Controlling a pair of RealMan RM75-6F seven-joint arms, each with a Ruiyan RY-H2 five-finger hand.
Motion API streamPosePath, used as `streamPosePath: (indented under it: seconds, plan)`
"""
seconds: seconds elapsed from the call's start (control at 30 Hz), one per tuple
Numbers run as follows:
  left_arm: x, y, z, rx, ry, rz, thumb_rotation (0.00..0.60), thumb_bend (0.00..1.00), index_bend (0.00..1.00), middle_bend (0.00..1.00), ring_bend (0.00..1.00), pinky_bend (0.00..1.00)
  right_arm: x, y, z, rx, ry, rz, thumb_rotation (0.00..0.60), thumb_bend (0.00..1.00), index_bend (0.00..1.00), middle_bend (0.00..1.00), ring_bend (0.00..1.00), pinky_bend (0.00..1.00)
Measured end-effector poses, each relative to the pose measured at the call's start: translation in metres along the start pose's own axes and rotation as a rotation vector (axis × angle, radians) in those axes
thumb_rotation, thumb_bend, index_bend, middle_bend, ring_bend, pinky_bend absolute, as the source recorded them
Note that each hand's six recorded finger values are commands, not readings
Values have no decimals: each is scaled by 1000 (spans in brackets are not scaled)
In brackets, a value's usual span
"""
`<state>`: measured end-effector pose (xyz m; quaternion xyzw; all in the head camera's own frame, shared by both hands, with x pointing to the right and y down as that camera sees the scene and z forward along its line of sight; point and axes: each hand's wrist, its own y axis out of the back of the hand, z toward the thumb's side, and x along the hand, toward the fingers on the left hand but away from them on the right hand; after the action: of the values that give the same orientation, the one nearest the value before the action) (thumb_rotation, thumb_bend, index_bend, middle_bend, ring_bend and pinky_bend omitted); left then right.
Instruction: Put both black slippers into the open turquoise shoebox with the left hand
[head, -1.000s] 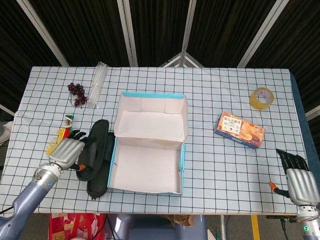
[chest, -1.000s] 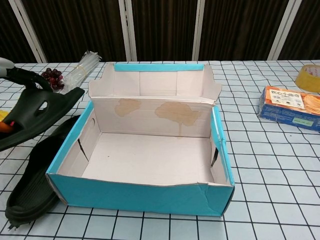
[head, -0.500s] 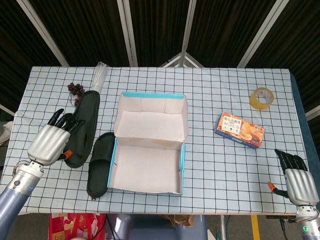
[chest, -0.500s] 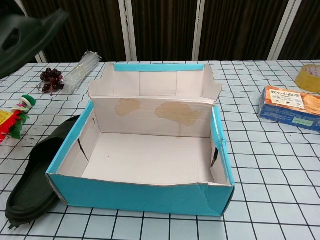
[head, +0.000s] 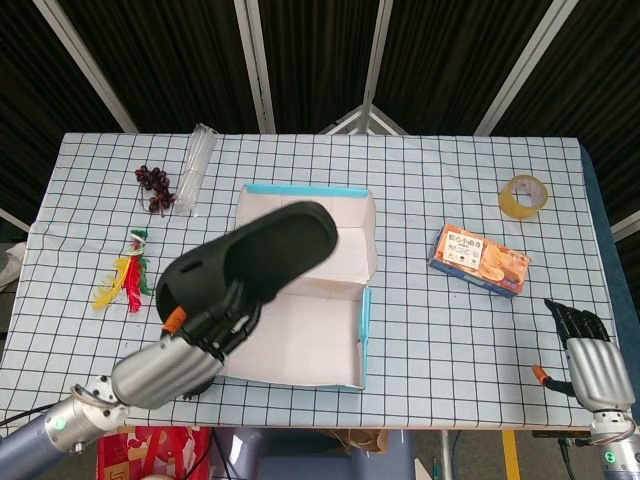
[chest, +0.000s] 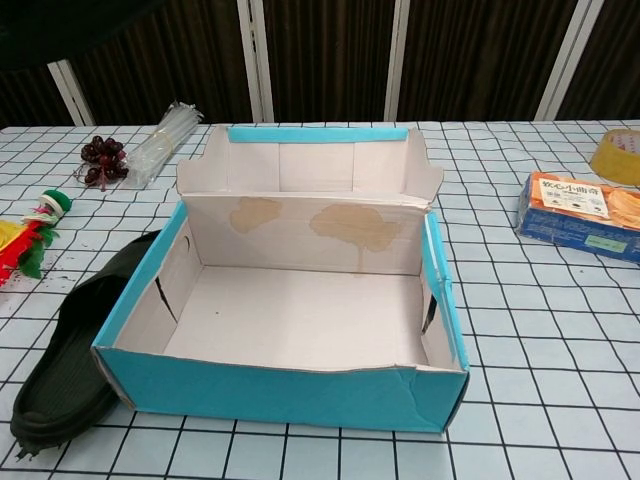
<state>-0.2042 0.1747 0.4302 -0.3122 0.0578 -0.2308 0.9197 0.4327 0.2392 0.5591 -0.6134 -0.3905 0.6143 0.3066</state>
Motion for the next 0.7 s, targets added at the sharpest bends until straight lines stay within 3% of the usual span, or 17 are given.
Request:
streamPosePath:
  seconds: [0.13, 0.3, 0.43, 0.7]
  plan:
    - [5, 11, 24, 175, -148, 125, 600, 633, 429, 572, 144, 88, 0, 1, 0, -7, 4, -1, 600, 235, 80, 133, 129, 93]
    - [10, -2, 48, 328, -294, 169, 600, 637, 432, 574, 144, 103, 0, 1, -2, -10, 3, 0, 600, 235, 80, 134, 129, 94]
    - [16, -14, 63, 370, -372, 186, 600, 639, 433, 575, 144, 104, -1, 1, -2, -12, 6, 1, 600, 235, 79, 133, 129, 94]
    - [28, -42, 79, 421, -435, 208, 600, 642, 443, 579, 144, 104, -1, 1, -3, -17, 5, 0, 600, 236, 80, 133, 129, 94]
